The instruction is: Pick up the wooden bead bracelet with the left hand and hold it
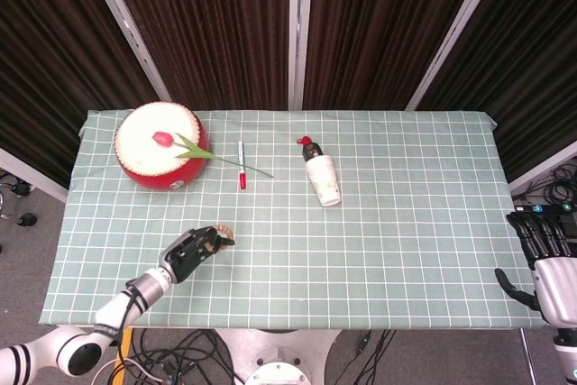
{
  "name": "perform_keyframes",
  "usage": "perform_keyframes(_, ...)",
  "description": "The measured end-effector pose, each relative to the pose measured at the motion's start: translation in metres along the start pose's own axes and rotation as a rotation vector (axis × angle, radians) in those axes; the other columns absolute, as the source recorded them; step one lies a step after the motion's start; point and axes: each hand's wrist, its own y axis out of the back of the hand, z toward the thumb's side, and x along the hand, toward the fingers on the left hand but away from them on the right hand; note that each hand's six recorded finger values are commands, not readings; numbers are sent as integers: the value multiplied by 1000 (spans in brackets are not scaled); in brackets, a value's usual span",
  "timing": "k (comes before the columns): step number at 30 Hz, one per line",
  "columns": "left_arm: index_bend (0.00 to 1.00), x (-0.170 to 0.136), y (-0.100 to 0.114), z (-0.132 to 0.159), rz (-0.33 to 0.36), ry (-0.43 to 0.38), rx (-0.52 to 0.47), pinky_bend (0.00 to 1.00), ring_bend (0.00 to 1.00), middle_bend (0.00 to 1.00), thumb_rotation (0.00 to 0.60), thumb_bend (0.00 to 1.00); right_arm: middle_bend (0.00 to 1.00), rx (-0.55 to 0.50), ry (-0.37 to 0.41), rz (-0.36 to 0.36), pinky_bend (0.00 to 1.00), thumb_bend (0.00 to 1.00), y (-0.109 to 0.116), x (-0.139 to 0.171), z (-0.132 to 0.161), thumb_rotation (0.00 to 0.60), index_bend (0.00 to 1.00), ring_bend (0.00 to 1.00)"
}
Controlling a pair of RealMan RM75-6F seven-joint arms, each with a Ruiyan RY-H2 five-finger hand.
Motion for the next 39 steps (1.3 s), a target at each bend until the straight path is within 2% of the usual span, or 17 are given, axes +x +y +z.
perform_keyframes(4, 794, -1, 0, 2, 1, -12, 27, 121, 432, 802, 524, 371, 91, -1, 2, -1, 0, 212, 0, 0, 0, 600, 0, 0)
perform_keyframes(6, 794, -1, -1, 3, 0, -20, 49, 121, 437, 800, 503, 344, 91, -1, 3, -2, 0, 212, 1, 1, 0, 600, 0, 0)
perform_keyframes(8, 771, -2, -1, 5, -1, -35, 85, 121, 438, 777, 387, 336, 91, 0, 4, -4, 0, 212, 1, 1, 0, 600, 0, 0)
perform_keyframes(10, 739, -3, -1, 6, -1, -57, 131, 121, 438, 753, 230, 337, 91, 5, 5, -9, 0, 212, 3, 1, 0, 600, 0, 0)
perform_keyframes(12, 725, -3, -1, 8, -1, -77, 182, 121, 437, 744, 180, 340, 92, 16, 7, -18, 0, 212, 7, 0, 0, 600, 0, 0)
perform_keyframes(19, 722, 5, 9, 7, 39, -151, 448, 120, 438, 748, 176, 342, 92, 55, 17, -47, 0, 212, 20, -4, 1, 600, 0, 0)
perform_keyframes(22, 728, 11, 16, 3, 76, -162, 510, 121, 446, 761, 187, 343, 92, 60, 15, -50, 0, 212, 22, -5, 1, 600, 0, 0)
perform_keyframes(25, 740, 14, 21, 0, 100, -155, 514, 120, 461, 779, 261, 345, 92, 63, 13, -49, 0, 212, 22, -6, 1, 600, 0, 0)
perform_keyframes(27, 745, 16, 23, -2, 109, -149, 516, 121, 467, 787, 283, 347, 92, 65, 13, -47, 0, 212, 22, -7, 1, 600, 0, 0)
perform_keyframes(39, 780, 19, 27, -13, 133, -117, 510, 118, 496, 821, 301, 349, 93, 94, 5, -69, 0, 210, 32, -12, 0, 600, 0, 0)
